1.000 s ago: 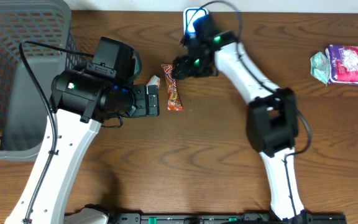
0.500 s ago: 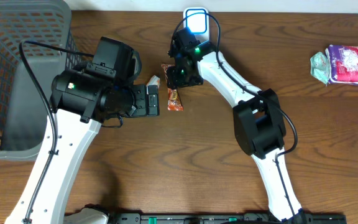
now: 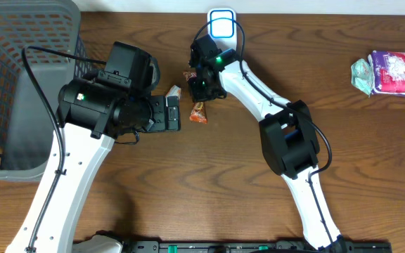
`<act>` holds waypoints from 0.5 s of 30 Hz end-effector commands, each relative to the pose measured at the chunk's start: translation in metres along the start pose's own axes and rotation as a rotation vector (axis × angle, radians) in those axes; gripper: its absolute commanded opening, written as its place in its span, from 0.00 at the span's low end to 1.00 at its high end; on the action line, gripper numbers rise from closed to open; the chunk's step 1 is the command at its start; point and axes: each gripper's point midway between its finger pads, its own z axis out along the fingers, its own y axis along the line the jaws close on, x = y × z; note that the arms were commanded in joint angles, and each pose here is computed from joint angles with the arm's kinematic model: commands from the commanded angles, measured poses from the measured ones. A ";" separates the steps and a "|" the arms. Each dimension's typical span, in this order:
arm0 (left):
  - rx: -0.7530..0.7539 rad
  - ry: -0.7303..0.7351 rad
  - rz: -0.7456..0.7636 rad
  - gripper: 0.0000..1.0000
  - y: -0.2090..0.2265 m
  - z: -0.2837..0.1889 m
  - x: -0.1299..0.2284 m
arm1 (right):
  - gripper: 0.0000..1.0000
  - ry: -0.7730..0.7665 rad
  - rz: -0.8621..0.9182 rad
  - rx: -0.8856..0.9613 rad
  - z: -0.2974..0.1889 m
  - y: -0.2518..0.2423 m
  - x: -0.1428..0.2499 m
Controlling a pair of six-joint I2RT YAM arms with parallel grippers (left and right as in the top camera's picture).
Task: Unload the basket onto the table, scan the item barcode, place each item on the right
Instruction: 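Grasp the red wafer bar with the right gripper and lift, then pass the red wafer bar in front of the white scanner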
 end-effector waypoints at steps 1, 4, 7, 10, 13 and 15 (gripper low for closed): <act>0.005 -0.002 0.003 0.98 0.000 -0.002 0.000 | 0.01 -0.194 0.029 0.126 -0.065 -0.032 -0.049; 0.005 -0.002 0.003 0.98 0.000 -0.002 0.000 | 0.01 -0.319 0.046 0.181 -0.110 -0.048 -0.074; 0.005 -0.002 0.003 0.98 0.000 -0.002 0.000 | 0.01 -0.410 0.025 0.191 -0.143 -0.056 -0.092; 0.005 -0.002 0.003 0.98 0.000 -0.002 0.000 | 0.01 -0.496 0.049 0.222 -0.167 -0.071 -0.108; 0.005 -0.002 0.003 0.98 0.000 -0.002 0.000 | 0.01 -0.565 0.067 0.237 -0.176 -0.082 -0.123; 0.005 -0.002 0.003 0.98 0.000 -0.002 0.000 | 0.01 -0.589 0.072 0.235 -0.174 -0.086 -0.130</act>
